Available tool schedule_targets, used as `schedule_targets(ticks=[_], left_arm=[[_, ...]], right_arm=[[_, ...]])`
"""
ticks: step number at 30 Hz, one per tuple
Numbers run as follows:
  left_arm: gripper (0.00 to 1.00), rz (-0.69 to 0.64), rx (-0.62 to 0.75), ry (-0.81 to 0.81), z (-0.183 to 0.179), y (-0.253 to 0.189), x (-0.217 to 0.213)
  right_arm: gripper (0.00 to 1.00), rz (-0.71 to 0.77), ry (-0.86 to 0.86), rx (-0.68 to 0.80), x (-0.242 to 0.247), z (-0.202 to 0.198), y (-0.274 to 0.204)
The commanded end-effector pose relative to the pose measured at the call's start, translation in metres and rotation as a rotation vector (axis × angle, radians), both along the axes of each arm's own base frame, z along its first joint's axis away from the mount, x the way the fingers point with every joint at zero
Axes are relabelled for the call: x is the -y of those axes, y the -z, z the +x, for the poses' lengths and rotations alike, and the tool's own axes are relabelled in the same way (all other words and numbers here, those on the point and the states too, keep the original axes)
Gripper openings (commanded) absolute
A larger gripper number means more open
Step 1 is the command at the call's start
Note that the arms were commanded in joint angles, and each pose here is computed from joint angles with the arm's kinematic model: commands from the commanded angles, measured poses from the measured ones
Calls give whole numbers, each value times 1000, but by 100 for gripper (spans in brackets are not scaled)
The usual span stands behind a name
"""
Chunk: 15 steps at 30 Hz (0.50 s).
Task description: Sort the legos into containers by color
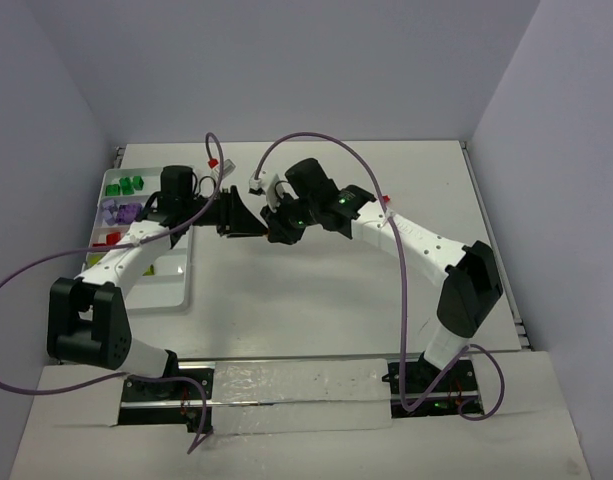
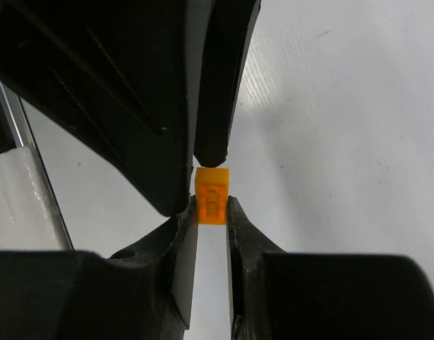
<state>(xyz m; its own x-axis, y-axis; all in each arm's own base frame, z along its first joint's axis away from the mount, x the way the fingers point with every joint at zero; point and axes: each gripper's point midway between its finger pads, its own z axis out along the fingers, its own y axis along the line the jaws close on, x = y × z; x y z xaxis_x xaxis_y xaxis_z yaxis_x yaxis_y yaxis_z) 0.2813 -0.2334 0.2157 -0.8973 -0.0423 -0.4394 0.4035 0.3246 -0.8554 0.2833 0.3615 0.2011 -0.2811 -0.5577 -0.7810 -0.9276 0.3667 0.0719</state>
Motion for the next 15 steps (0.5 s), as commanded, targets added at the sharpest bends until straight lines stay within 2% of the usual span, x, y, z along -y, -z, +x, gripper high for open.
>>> schedule_targets(ticks=[1, 5, 11, 15], left_arm=[[50, 2, 67, 7, 12, -13, 4], [43, 2, 48, 11, 14, -9, 6], [40, -5, 27, 21, 13, -4, 8], [31, -5, 22, 32, 11, -2, 7]], right_arm=[[0, 55, 6, 56, -11, 6, -29], [0, 62, -2, 59, -12, 4, -32], [0, 78, -18, 65, -15, -1, -38], [0, 77, -7, 73, -16, 1, -39]])
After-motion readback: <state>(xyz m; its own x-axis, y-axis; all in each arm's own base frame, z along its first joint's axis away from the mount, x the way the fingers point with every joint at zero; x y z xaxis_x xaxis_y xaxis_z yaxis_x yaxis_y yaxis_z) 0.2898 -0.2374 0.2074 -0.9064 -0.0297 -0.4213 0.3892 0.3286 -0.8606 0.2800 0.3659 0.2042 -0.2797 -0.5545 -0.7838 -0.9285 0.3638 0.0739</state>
